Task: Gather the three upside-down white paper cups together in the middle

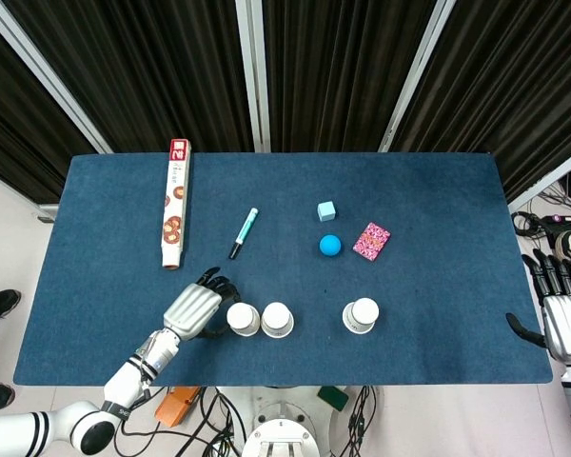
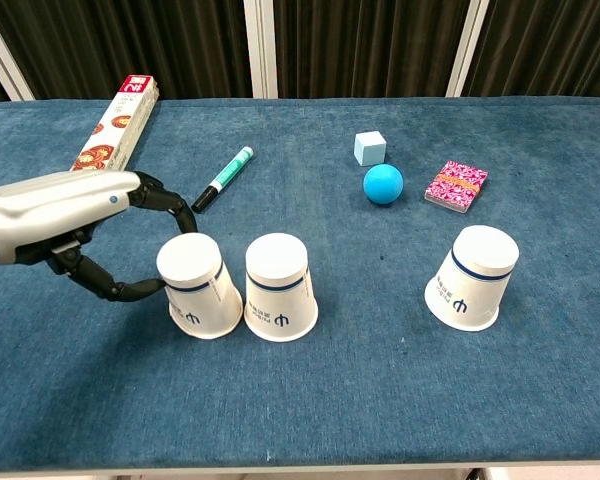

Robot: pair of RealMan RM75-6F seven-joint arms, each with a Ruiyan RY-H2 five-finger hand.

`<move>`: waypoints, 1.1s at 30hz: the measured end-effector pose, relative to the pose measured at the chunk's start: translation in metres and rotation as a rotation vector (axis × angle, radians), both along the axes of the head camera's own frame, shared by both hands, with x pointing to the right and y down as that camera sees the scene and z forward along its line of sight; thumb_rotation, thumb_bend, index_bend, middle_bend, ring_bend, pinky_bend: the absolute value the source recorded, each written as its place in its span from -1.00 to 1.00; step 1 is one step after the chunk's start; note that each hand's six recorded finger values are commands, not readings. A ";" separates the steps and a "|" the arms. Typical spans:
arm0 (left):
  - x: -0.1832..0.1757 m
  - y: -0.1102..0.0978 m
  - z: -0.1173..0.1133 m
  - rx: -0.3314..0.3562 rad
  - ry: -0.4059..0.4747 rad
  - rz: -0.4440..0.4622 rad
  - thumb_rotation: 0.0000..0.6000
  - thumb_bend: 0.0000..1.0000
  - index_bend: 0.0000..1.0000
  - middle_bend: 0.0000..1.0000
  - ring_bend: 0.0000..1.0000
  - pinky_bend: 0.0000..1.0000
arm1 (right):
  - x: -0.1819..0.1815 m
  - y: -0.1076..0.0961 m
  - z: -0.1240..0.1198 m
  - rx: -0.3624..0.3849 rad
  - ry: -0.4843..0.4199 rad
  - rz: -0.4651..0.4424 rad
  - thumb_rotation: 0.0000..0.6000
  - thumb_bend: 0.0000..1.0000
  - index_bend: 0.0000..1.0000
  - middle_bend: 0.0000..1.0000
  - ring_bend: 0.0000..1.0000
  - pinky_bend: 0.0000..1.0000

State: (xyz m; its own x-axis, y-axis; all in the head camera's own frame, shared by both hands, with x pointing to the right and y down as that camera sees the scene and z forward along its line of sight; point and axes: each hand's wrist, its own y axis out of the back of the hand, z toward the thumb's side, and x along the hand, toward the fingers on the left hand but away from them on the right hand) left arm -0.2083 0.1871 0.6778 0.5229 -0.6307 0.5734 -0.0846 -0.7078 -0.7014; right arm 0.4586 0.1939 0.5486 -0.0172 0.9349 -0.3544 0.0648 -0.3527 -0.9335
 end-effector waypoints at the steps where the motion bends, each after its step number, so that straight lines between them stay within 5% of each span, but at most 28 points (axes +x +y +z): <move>1: 0.000 0.000 0.000 -0.002 -0.001 0.000 1.00 -0.33 -0.29 -0.43 -0.63 -0.96 | 0.000 0.000 0.000 -0.001 0.000 -0.001 1.00 -0.28 -1.00 -0.86 -1.00 -0.94; 17: -0.015 0.001 -0.007 0.009 -0.024 -0.022 1.00 -0.62 -0.67 -0.46 -0.63 -0.96 | -0.015 -0.003 0.013 -0.048 -0.024 -0.049 1.00 -0.28 -1.00 -0.86 -1.00 -0.94; 27: -0.081 -0.018 -0.046 0.203 -0.088 -0.191 1.00 -0.66 -0.68 -0.46 -0.64 -0.96 | -0.086 -0.010 0.056 -0.243 -0.167 -0.259 1.00 -0.28 -0.91 -0.86 -1.00 -0.92; 33: -0.124 -0.018 -0.058 0.225 -0.121 -0.297 1.00 -0.66 -0.68 -0.46 -0.65 -0.96 | -0.142 -0.015 0.088 -0.353 -0.228 -0.398 1.00 -0.28 -0.74 -0.85 -1.00 -0.86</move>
State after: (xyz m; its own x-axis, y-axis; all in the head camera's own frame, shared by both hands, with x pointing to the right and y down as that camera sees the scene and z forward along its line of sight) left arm -0.3318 0.1688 0.6199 0.2360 -0.8614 0.4497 -0.1700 -0.4923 -0.8537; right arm 0.3170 0.1793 0.6368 0.4253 0.6783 -0.5992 0.0490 -0.6783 -0.7331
